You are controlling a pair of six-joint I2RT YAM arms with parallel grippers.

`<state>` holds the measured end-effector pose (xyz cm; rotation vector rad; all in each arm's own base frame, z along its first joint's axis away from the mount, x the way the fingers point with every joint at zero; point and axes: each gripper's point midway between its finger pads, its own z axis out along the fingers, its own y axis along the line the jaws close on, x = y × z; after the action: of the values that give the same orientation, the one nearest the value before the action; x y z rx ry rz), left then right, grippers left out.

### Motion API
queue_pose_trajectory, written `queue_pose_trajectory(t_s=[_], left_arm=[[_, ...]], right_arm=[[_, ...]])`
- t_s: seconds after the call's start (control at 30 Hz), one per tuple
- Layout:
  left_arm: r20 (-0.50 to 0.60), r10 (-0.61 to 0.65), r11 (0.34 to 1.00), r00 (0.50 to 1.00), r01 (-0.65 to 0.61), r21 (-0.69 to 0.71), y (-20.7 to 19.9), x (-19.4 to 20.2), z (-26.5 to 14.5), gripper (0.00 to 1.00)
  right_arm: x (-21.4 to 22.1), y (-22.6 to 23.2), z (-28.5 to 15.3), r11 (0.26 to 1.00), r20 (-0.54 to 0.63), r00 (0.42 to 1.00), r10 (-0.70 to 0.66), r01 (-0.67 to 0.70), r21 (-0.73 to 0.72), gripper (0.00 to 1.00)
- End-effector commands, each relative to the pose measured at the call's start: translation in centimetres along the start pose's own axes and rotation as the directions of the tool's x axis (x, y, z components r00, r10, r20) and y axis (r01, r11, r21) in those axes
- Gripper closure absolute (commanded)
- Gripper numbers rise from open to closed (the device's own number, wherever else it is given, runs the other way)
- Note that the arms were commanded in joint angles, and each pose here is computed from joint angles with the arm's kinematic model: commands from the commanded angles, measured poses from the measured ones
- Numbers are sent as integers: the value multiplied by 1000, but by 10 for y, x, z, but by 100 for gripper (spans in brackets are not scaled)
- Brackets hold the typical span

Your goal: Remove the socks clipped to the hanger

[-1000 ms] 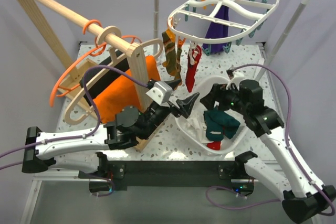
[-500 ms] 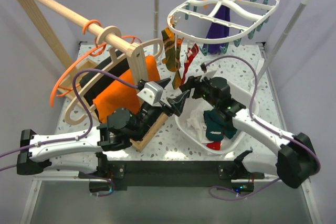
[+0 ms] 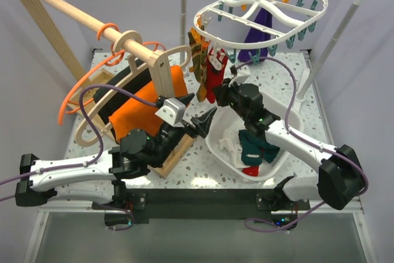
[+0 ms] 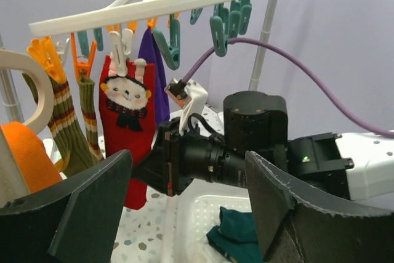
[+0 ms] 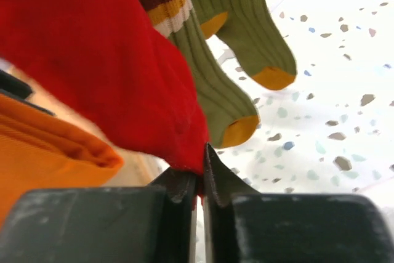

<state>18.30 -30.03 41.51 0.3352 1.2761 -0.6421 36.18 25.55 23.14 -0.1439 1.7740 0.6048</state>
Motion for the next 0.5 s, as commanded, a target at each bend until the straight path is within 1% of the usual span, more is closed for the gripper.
queue_pose_trajectory(t_s=[0.0, 0.07, 0.13, 0.17, 0.2, 0.3, 0.33, 0.37, 0.4, 0.47], left_arm=[[-7, 0, 999, 1000, 0, -32, 3, 8, 2, 21], [-17, 1, 1000, 1000, -1, -25, -1, 13, 5, 21], [-23, 2, 1000, 1000, -3, -13, -5, 17, 7, 21], [-26, -1, 1000, 1000, 1, -12, -7, 19, 8, 21], [-27, -3, 1000, 1000, 3, -10, -8, 20, 9, 21], [-34, -11, 1000, 999, 11, 1, -13, 24, 12, 21], [-40, -14, 1000, 999, 14, 8, -16, 28, 13, 21], [-36, -20, 1000, 999, 21, 12, -17, 27, 13, 21], [-38, -20, 1000, 999, 20, 18, -19, 28, 14, 21], [-47, -18, 1000, 999, 19, 22, -22, 33, 15, 21]], right_arm=[[-34, 14, -20, 1000, 69, 998, 15, -13, -21, 100], [-40, 18, -32, 998, 77, 996, 39, -36, -44, 100], [-38, 20, -41, 997, 47, 997, 53, -50, -56, 100], [-42, 29, -50, 993, 41, 997, 67, -63, -97, 100], [-37, 30, -55, 993, 8, 998, 68, -67, -101, 100], [-33, 36, -75, 986, -42, 995, 95, -100, -135, 100], [-30, 36, -80, 984, -55, 994, 99, -106, -144, 100], [-36, 38, -89, 981, -42, 993, 113, -118, -151, 100], [-26, 37, -97, 980, -87, 990, 114, -127, -154, 100], [-27, 38, -112, 977, -100, 987, 125, -140, -163, 100]])
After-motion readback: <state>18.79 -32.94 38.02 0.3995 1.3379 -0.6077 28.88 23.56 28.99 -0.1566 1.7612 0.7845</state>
